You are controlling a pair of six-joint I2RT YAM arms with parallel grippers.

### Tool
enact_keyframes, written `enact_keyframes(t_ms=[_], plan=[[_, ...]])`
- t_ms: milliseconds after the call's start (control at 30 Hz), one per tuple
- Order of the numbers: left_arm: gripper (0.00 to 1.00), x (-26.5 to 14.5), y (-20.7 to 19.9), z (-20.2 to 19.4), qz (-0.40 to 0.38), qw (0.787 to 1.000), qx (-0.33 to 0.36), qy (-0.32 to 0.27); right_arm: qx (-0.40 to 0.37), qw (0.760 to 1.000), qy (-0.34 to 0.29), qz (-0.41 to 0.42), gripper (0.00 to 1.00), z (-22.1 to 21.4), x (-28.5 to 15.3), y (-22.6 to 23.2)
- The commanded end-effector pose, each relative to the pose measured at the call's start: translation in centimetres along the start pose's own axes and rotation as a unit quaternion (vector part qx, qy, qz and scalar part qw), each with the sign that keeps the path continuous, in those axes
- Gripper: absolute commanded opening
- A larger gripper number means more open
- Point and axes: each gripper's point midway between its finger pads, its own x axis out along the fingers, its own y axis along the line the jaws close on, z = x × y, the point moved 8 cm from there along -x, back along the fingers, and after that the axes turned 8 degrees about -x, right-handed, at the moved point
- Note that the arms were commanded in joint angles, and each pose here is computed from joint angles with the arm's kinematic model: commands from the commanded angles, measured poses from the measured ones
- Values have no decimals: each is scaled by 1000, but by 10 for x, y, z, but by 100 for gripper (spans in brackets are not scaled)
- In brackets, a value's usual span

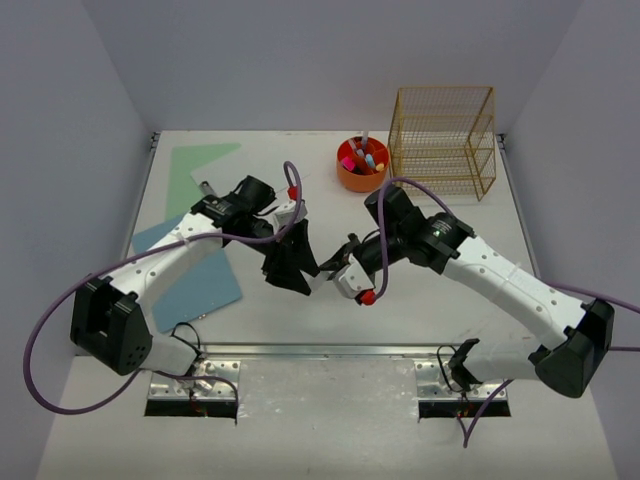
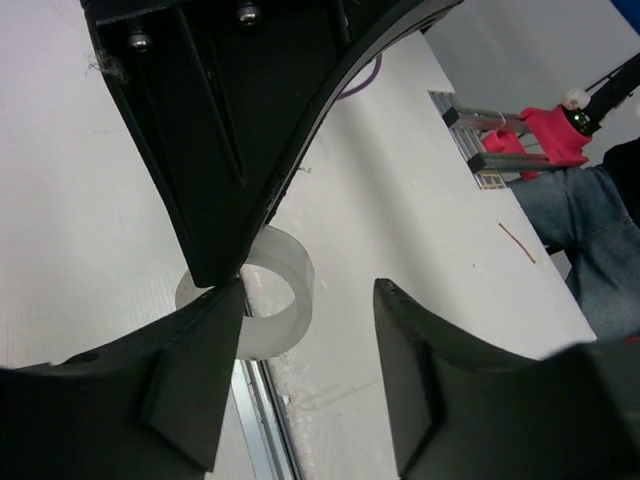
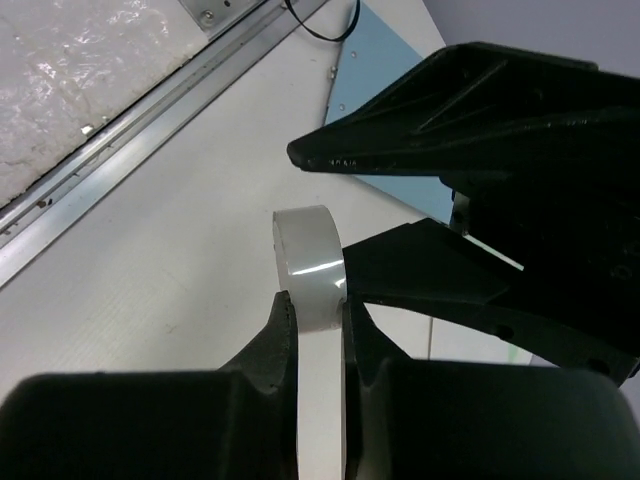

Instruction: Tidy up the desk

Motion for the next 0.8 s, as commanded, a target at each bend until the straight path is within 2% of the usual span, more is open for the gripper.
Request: enact_keyframes(t_ms=[0,133,200,267,300,367,400,433,467,533,600,633,667,767], plan=[[99,-1,-3,12,-9,997,74,0,7,1000,-3,8,0,3,1,1],[100,-18,5,32,49,993,110,-6,6,1000,4,15,0,3,-1,6],[100,-39,9,60,122,984,127,-38,27,999,20,14,0,-2,-1,7],[100,-61,15,72,177,978,83,-69,76,996,53,1,0,-12,2,3],[100,-75,28,78,255,961,57,-88,101,992,71,-5,0,-19,3,-1],[100,-114,43,98,377,912,50,-156,171,976,132,-28,0,-37,1,-20],[100,-127,49,101,433,883,24,-181,196,969,147,-26,0,-49,6,-23],[100,-148,57,104,521,828,4,-209,217,962,162,-36,0,-57,5,-29],[100,-157,59,103,558,802,-7,-215,226,957,175,-51,0,-64,2,-37],[100,-177,60,104,631,736,-24,-244,242,947,197,-75,0,-79,1,-45],[100,-189,61,101,677,677,-61,-282,263,934,218,-102,0,-94,2,-52],[100,-196,59,99,705,639,-77,-298,283,921,237,-126,0,-108,1,-61],[100,-198,59,96,714,625,-84,-303,296,912,245,-142,0,-116,0,-68],[100,-196,61,82,720,619,-100,-299,358,863,276,-225,0,-144,-7,-105]])
